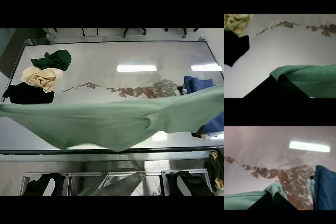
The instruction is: Fold the shirts.
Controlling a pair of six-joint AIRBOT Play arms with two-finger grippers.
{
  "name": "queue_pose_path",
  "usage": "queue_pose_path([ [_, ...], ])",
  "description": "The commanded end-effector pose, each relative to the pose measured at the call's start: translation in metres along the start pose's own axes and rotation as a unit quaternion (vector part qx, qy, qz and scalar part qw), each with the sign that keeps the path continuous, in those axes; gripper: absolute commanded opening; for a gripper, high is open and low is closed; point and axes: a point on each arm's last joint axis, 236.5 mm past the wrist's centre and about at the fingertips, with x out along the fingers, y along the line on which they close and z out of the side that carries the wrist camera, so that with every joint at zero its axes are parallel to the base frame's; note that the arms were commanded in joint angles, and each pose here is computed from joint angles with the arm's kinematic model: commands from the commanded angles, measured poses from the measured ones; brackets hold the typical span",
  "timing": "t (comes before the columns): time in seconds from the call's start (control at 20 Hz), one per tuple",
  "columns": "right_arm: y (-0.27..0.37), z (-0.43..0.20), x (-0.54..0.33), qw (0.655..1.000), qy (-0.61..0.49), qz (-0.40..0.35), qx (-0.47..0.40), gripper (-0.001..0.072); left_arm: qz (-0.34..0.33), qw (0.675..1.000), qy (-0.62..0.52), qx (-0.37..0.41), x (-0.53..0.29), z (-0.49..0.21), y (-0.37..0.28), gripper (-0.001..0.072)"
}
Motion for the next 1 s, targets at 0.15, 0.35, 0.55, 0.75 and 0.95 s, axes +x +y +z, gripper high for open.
queue_pose_path([
  [0.15, -0.012, 0.048, -0.073, 0.995, -0.076, -0.065, -0.024, 0.0025, 0.023, 0.99, -0.137, 0.009, -0.094, 0.085, -0.007, 0.0014],
  [0.35, -0.028, 0.042, -0.04, 0.997, -0.033, -0.076, -0.008, 0.0025, 0.007, 0.999, -0.033, -0.02, -0.027, 0.057, 0.004, 0.0014],
  [0.55, -0.056, 0.001, 0.087, 0.993, 0.097, -0.057, 0.044, 0.0025, -0.025, 0.988, 0.141, -0.051, 0.1, -0.014, 0.02, 0.0014],
  [0.75, -0.068, -0.064, 0.248, 0.978, 0.174, -0.005, 0.119, 0.0026, -0.044, 0.973, 0.22, -0.046, 0.248, -0.064, 0.022, 0.0014],
  [0.95, -0.061, -0.124, 0.365, 0.96, 0.211, 0.057, 0.176, 0.0027, -0.036, 0.959, 0.279, -0.023, 0.363, -0.122, 0.03, 0.0015],
])
